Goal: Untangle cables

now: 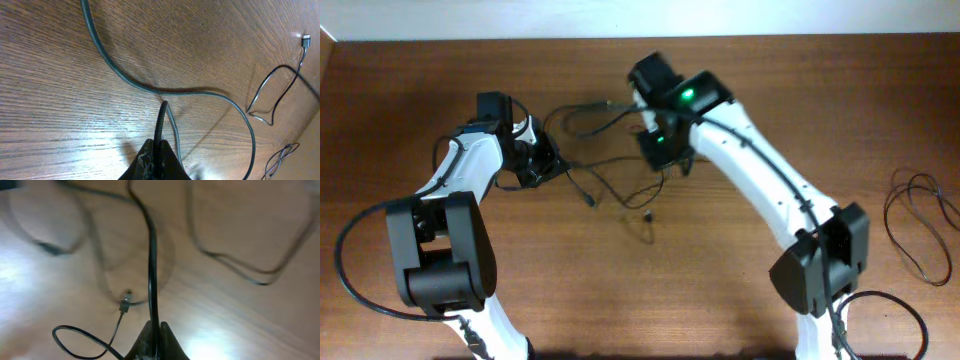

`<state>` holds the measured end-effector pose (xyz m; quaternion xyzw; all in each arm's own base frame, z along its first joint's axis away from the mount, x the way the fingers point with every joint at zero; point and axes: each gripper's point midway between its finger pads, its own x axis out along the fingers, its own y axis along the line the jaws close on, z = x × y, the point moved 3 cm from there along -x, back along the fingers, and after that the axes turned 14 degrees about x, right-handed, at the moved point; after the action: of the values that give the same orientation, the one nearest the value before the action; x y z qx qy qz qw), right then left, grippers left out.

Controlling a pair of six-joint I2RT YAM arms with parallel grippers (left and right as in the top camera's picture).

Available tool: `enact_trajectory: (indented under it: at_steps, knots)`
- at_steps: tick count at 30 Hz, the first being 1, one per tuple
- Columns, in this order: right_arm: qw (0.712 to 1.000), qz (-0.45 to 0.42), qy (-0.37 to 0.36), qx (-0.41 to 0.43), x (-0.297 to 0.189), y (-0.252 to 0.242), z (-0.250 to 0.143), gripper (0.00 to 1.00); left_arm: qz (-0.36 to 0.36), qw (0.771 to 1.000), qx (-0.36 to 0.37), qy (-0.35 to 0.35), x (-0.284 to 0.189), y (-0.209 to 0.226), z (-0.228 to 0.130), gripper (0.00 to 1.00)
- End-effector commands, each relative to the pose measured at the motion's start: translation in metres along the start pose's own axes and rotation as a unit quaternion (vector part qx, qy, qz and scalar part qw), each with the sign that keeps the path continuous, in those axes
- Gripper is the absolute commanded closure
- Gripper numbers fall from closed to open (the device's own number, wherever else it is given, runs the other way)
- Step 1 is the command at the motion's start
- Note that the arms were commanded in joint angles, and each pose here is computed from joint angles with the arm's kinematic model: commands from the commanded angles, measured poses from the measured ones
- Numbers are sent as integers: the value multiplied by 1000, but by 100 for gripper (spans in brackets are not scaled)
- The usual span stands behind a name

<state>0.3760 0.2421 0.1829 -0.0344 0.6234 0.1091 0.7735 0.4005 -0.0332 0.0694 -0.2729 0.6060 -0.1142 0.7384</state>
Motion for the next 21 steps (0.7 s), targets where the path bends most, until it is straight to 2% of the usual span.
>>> enact_trajectory:
  at_steps: [1, 6, 14, 19, 21]
  knots:
    - [999, -43, -6, -1, 0, -49, 13, 96, 5, 1000, -9, 4, 3, 4, -1, 94]
    - [997, -58, -3, 58, 19, -104, 20, 96, 4, 1000, -9, 4, 3, 4, -1, 94]
    - [992, -62, -38, 103, 62, -149, 29, 96, 5, 1000, -9, 4, 3, 4, -1, 93]
    - [993, -61, -89, 54, 89, -161, 41, 96, 5, 1000, -9, 4, 3, 4, -1, 93]
    - [991, -60, -110, 49, 100, -161, 44, 92, 5, 1000, -9, 4, 3, 4, -1, 93]
